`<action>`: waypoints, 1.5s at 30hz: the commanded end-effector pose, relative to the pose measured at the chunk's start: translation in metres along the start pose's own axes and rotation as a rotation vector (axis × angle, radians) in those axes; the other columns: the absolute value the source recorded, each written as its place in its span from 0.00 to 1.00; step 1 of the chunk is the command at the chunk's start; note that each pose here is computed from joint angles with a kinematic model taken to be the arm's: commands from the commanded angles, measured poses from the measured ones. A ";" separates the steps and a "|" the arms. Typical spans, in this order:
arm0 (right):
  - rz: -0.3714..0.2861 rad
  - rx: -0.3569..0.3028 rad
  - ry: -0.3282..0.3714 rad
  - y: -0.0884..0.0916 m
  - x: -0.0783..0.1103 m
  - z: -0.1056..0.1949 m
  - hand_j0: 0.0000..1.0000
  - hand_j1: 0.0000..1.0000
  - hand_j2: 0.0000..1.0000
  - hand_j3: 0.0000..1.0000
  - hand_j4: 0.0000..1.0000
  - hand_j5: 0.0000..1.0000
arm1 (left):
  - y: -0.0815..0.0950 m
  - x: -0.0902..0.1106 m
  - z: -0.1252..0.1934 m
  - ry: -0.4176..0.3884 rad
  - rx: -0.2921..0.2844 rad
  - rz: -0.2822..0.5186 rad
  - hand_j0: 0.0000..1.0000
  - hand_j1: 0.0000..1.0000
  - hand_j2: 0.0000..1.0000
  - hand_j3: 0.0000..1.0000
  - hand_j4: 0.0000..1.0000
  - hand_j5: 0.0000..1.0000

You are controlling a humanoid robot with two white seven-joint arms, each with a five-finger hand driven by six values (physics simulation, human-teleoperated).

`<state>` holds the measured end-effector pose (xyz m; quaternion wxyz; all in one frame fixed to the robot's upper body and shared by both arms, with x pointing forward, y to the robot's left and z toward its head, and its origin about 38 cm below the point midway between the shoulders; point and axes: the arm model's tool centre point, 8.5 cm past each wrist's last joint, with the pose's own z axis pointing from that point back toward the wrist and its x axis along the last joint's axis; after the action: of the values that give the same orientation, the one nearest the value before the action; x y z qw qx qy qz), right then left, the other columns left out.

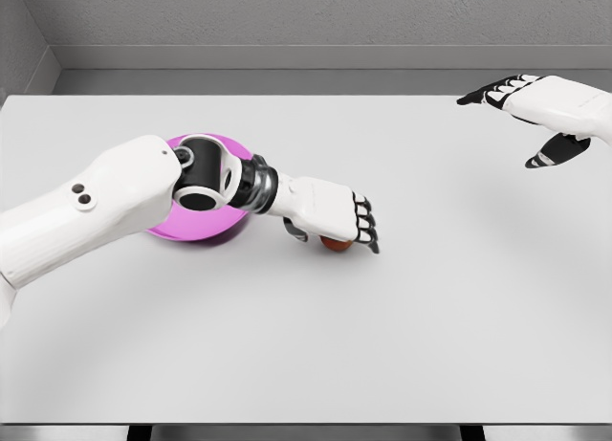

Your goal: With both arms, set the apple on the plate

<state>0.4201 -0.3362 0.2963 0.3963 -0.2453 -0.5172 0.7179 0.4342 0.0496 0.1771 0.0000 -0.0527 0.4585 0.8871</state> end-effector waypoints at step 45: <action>-0.002 0.000 -0.001 0.000 0.000 0.000 1.00 1.00 1.00 1.00 1.00 1.00 | -0.081 -0.045 0.170 0.340 -0.006 0.191 0.96 0.96 0.96 0.96 0.96 0.96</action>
<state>0.4201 -0.3355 0.2956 0.3961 -0.2442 -0.5174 0.7182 0.4649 0.2349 0.2114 -0.1526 -0.1586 0.4440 0.8686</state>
